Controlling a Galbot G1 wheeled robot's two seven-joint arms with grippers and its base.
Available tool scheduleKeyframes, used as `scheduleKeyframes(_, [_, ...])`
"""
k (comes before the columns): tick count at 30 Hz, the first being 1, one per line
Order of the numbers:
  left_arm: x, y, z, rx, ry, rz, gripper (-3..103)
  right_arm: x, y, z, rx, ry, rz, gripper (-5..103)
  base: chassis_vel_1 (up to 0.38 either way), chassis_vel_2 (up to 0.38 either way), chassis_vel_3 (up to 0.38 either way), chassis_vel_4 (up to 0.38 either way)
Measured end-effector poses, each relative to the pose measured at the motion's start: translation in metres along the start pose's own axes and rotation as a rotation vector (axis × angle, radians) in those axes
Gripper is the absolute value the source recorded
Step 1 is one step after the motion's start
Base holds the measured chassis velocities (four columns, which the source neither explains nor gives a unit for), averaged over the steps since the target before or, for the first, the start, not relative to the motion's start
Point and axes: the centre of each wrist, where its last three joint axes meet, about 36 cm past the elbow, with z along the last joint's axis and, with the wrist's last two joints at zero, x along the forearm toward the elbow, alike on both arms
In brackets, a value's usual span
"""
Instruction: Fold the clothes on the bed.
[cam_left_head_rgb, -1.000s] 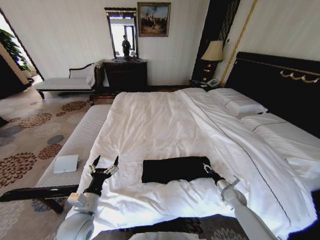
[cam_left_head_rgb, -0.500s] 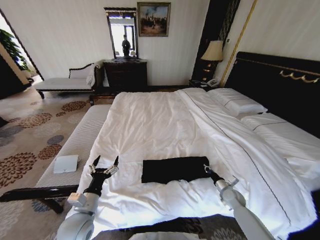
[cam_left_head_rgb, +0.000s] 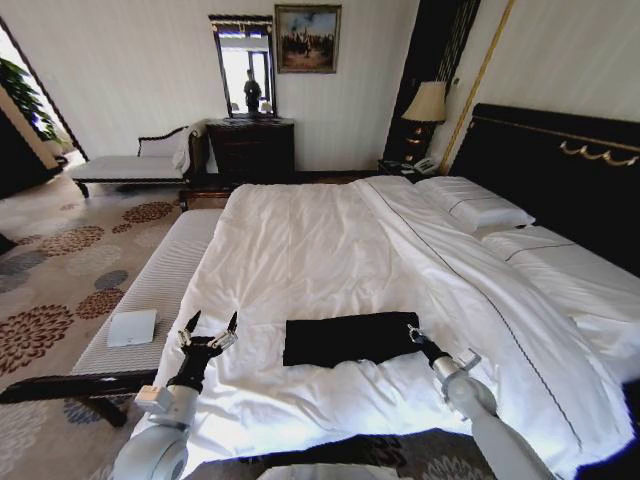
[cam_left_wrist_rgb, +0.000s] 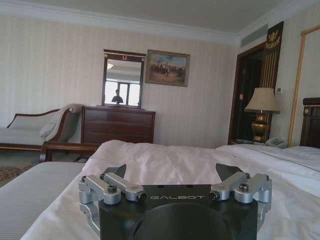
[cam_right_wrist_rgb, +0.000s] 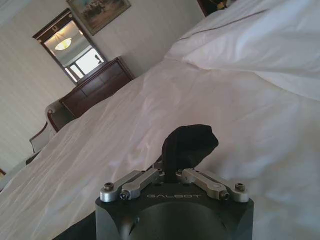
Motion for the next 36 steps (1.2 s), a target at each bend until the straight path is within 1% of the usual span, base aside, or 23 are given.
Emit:
scheduleKeyframes(3, [0.0,0.0,0.0,0.0,0.0,0.0,100,0.0,0.018,-0.004,0.019,-0.015,-0.034,3,0.0,0.0,0.0,0.0])
scheduleKeyframes(5, [0.0,0.0,0.0,0.0,0.0,0.0,100,0.0,0.021,-0.005,0.019,-0.018,-0.039,3,0.0,0.0,0.0,0.0])
scheduleKeyframes(7, [0.0,0.0,0.0,0.0,0.0,0.0,100,0.0,0.041,-0.008,0.024,-0.026,-0.076,3,0.0,0.0,0.0,0.0])
scheduleKeyframes(9, [0.0,0.0,0.0,0.0,0.0,0.0,100,0.0,0.054,-0.008,0.026,-0.029,-0.098,3,0.0,0.0,0.0,0.0])
scheduleKeyframes(10, [0.0,0.0,0.0,0.0,0.0,0.0,100,0.0,0.054,-0.008,0.026,-0.029,-0.098,3,0.0,0.0,0.0,0.0])
scheduleKeyframes(11, [0.0,0.0,0.0,0.0,0.0,0.0,100,-0.001,0.063,-0.007,0.023,-0.03,-0.112,3,0.0,0.0,0.0,0.0])
scheduleKeyframes(13, [0.0,0.0,0.0,0.0,0.0,0.0,100,-0.001,0.071,-0.006,0.018,-0.029,-0.124,3,0.0,0.0,0.0,0.0])
scheduleKeyframes(16, [0.0,0.0,0.0,0.0,0.0,0.0,100,-0.001,0.079,-0.005,0.014,-0.027,-0.136,3,0.0,0.0,0.0,0.0])
scheduleKeyframes(20, [0.0,0.0,0.0,0.0,0.0,0.0,100,-0.002,0.099,0.001,-0.013,-0.017,-0.154,3,0.0,0.0,0.0,0.0])
scheduleKeyframes(21, [0.0,0.0,0.0,0.0,0.0,0.0,100,-0.002,0.099,0.001,-0.013,-0.017,-0.154,3,0.0,0.0,0.0,0.0])
scheduleKeyframes(25, [0.0,0.0,0.0,0.0,0.0,0.0,100,-0.002,0.123,0.013,-0.054,-0.001,-0.181,3,0.0,0.0,0.0,0.0])
scheduleKeyframes(26, [0.0,0.0,0.0,0.0,0.0,0.0,100,-0.004,0.134,0.02,-0.071,0.008,-0.192,3,0.0,0.0,0.0,0.0])
scheduleKeyframes(27, [0.0,0.0,0.0,0.0,0.0,0.0,100,-0.004,0.134,0.02,-0.071,0.008,-0.192,3,0.0,0.0,0.0,0.0])
scheduleKeyframes(32, [0.0,0.0,0.0,0.0,0.0,0.0,100,-0.011,0.167,0.047,-0.093,0.041,-0.226,3,0.0,0.0,0.0,0.0])
scheduleKeyframes(33, [0.0,0.0,0.0,0.0,0.0,0.0,100,-0.011,0.167,0.047,-0.093,0.041,-0.226,3,0.0,0.0,0.0,0.0])
scheduleKeyframes(36, [0.0,0.0,0.0,0.0,0.0,0.0,100,-0.016,0.185,0.059,-0.114,0.057,-0.252,3,0.0,0.0,0.0,0.0])
